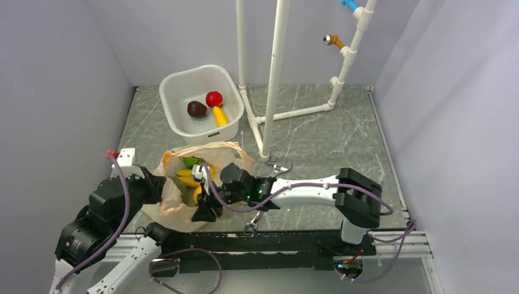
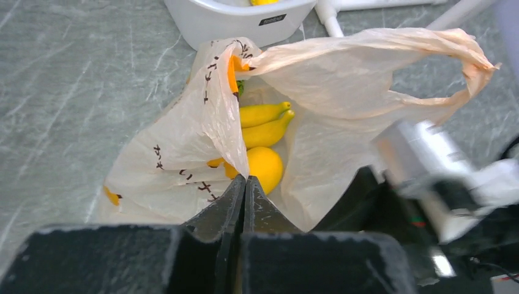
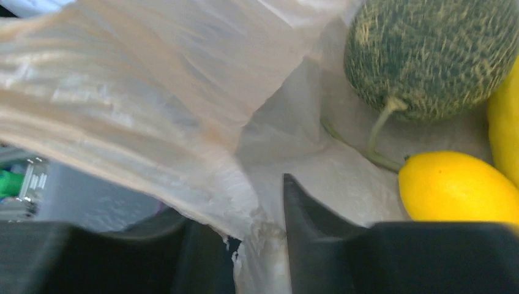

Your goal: Take the fake fruits out of the plastic bag

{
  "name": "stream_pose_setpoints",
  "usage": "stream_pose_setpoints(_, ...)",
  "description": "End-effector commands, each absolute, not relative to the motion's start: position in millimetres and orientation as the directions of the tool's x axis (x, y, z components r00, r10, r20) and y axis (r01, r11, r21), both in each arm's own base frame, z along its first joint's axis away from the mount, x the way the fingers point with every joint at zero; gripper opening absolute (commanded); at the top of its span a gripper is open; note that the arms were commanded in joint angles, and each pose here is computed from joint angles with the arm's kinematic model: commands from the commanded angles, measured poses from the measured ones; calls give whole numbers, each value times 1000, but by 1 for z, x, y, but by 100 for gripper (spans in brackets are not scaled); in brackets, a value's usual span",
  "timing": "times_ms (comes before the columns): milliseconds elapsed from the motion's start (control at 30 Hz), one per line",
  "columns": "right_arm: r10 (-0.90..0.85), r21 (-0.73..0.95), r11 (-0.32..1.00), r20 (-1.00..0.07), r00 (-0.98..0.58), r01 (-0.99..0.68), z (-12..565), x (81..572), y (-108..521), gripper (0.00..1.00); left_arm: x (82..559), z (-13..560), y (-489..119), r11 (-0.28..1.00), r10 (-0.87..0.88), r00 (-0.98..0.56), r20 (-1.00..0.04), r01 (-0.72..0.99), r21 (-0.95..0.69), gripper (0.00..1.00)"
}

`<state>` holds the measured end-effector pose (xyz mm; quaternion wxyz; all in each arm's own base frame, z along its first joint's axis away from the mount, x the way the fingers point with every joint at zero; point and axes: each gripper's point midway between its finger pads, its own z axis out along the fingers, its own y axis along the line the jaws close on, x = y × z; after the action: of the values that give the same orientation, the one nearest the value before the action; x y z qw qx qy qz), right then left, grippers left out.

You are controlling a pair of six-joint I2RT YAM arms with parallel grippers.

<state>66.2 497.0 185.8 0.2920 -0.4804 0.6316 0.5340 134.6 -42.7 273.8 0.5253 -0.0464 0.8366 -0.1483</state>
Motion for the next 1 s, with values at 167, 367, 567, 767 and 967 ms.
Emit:
stream_pose_setpoints(167, -343, 302, 292, -852, -394, -907, 101, 102, 471, 0, 138, 293, -17, 918, -382, -148, -912, 50, -393, 0)
stream_pose_setpoints(367, -306, -29, 690, -917, -255, -724, 84, 176, 407, 0, 136, 309, 10, 877, -480, 174, -859, 64, -477, 0)
stream_pose_setpoints(567, -280, -128, 754, -950, -139, -644, 120, 214, 412, 0, 162, 321, 4, 899, -434, 230, -871, 44, -436, 0)
stream_pose_setpoints(767, -313, -105, 622, -942, -123, -776, 131, 195, 438, 7, 177, 328, -6, 961, -275, 54, -960, -18, -276, 0)
stream_pose_setpoints(967, -364, 188, 186, -899, -245, -964, 118, 81, 459, 41, 152, 302, -20, 945, -314, -115, -943, 60, -322, 0)
